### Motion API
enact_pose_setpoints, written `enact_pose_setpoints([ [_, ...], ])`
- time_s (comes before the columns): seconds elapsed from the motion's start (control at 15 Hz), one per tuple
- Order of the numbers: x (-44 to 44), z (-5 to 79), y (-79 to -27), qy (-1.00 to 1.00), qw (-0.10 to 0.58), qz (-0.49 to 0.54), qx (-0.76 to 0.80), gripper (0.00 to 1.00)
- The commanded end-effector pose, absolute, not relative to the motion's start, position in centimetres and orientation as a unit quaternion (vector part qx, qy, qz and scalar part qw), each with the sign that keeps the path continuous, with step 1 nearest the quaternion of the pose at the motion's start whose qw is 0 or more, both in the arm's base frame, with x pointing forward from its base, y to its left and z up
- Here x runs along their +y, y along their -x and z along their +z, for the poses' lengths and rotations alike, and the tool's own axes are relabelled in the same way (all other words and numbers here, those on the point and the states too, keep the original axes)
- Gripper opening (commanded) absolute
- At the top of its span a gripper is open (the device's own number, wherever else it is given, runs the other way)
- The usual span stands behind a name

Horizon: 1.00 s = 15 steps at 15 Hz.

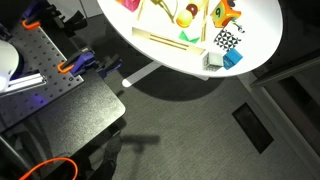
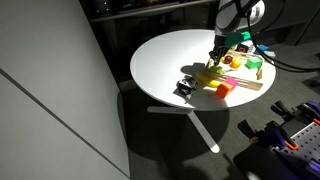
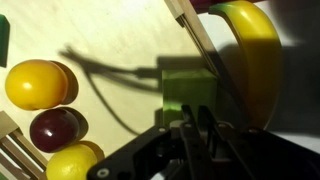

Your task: Pick up the lime green block and put it on the orange block and pink block

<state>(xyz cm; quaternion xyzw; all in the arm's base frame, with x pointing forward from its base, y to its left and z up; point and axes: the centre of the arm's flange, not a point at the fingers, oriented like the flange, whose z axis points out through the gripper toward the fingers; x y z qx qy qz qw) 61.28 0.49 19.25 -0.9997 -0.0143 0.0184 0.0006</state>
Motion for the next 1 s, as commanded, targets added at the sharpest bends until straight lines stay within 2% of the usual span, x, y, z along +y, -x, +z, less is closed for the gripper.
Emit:
enact_pose_setpoints([
  [0.0, 1.5, 22.0, -60.5, 1.0, -0.004, 0.003, -0.007, 0.0],
  [0.27, 2.0, 23.6, -60.2, 1.0, -0.003, -0.006, -0.009, 0.03],
  [0.33, 2.0, 23.8, -60.0, 1.0, -0.002, -0.007, -0.009, 0.1],
  [0.4, 1.9, 24.0, -59.9, 1.0, -0.001, -0.008, -0.009, 0.29],
  [0.53, 1.5, 24.2, -59.4, 1.0, 0.0, -0.007, -0.007, 0.42],
  [0.93, 0.2, 24.3, -57.8, 1.0, -0.004, 0.006, 0.005, 0.91],
])
